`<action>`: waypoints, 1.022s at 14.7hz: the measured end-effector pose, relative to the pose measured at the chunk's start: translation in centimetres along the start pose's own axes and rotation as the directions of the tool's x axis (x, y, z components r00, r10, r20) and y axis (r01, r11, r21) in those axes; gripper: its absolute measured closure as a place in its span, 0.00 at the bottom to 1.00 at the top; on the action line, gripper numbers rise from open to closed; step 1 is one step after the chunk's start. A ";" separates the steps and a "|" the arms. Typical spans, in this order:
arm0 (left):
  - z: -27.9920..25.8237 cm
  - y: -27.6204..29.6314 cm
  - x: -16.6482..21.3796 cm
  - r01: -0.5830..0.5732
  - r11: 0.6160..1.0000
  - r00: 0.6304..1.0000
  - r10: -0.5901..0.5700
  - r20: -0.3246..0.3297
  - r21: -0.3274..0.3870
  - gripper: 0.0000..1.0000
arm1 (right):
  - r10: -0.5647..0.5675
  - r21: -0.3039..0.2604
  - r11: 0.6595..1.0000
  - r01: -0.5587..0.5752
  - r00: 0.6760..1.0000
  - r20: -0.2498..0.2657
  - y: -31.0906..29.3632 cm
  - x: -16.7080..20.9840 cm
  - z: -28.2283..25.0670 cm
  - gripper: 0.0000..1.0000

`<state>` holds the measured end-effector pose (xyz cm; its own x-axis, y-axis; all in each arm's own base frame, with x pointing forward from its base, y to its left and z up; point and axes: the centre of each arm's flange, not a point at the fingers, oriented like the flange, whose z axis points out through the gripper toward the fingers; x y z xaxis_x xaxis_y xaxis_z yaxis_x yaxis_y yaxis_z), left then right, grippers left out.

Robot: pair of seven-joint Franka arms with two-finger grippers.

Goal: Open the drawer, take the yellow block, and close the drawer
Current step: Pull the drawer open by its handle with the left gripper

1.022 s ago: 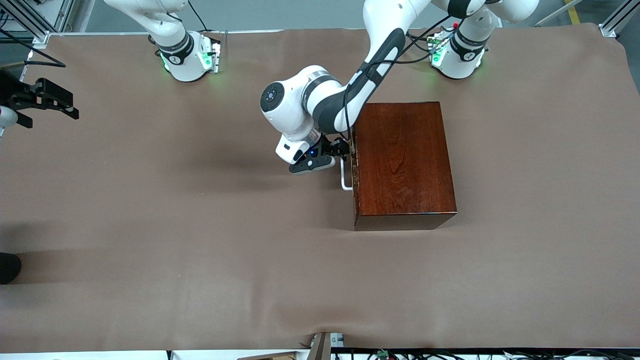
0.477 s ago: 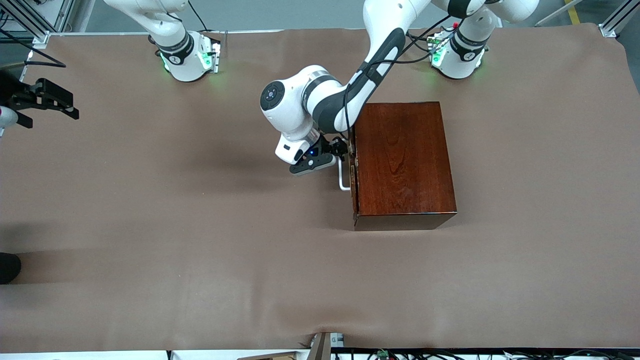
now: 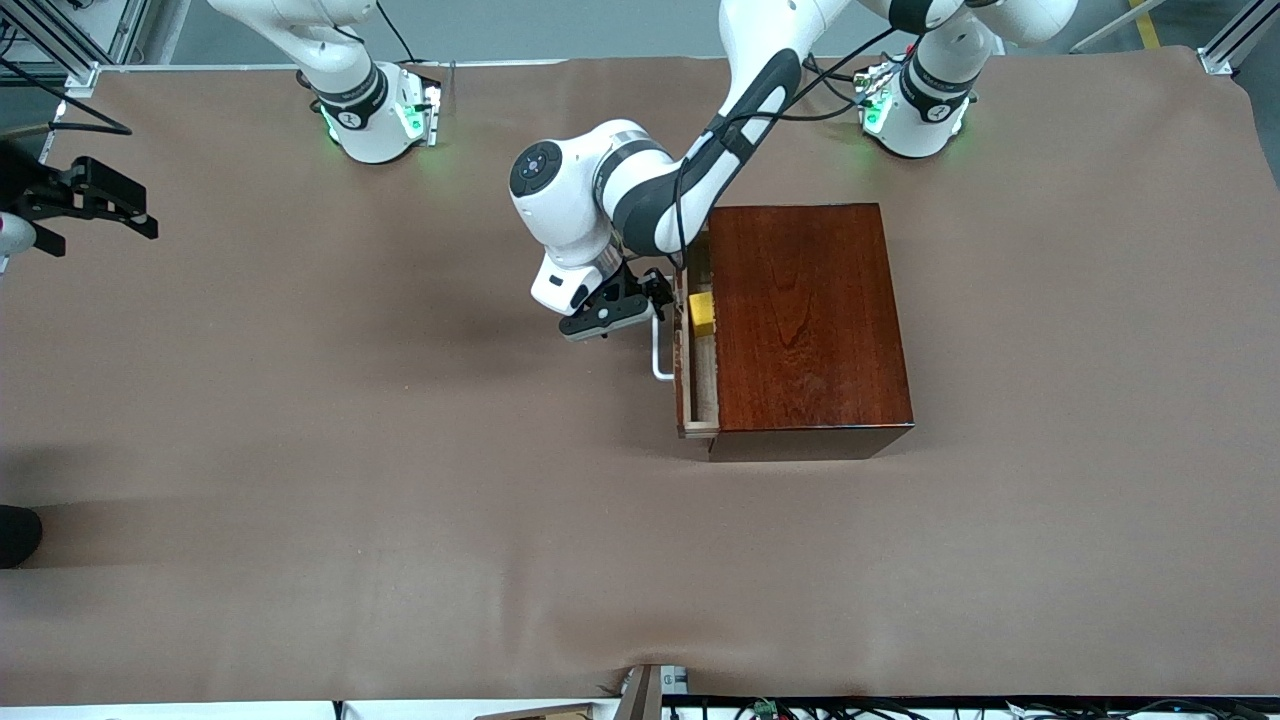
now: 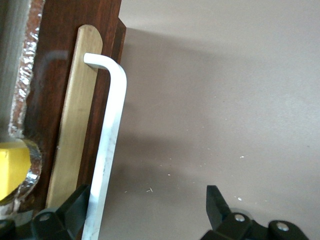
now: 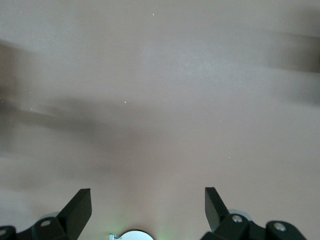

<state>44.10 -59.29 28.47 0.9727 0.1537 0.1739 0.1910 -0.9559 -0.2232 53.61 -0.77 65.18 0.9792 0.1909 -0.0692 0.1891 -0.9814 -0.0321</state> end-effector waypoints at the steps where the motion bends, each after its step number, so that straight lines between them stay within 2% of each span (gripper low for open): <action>1: -0.1 0.1 0.0 0.008 1.000 1.000 -0.008 -0.002 -0.007 0.00 | 0.001 0.000 1.000 -0.001 1.000 0.001 0.1 0.0 0.1 0.00; 8: -0.7 0.9 -0.5 0.052 0.997 0.998 -0.053 -0.015 -0.060 0.00 | 0.020 0.005 1.000 -0.020 1.000 0.008 1.1 0.1 0.5 0.00; 15: -1.7 2.2 -1.1 0.108 0.981 0.994 -0.110 -0.006 -0.161 0.00 | 0.019 0.005 1.000 -0.019 1.000 0.008 1.1 0.1 0.5 0.00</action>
<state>43.19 -61.99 29.44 0.9449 0.2567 0.2033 0.2710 -0.9615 -0.0458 53.89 -1.82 64.67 0.9819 0.1723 -0.0781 0.1700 -0.9848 -0.0355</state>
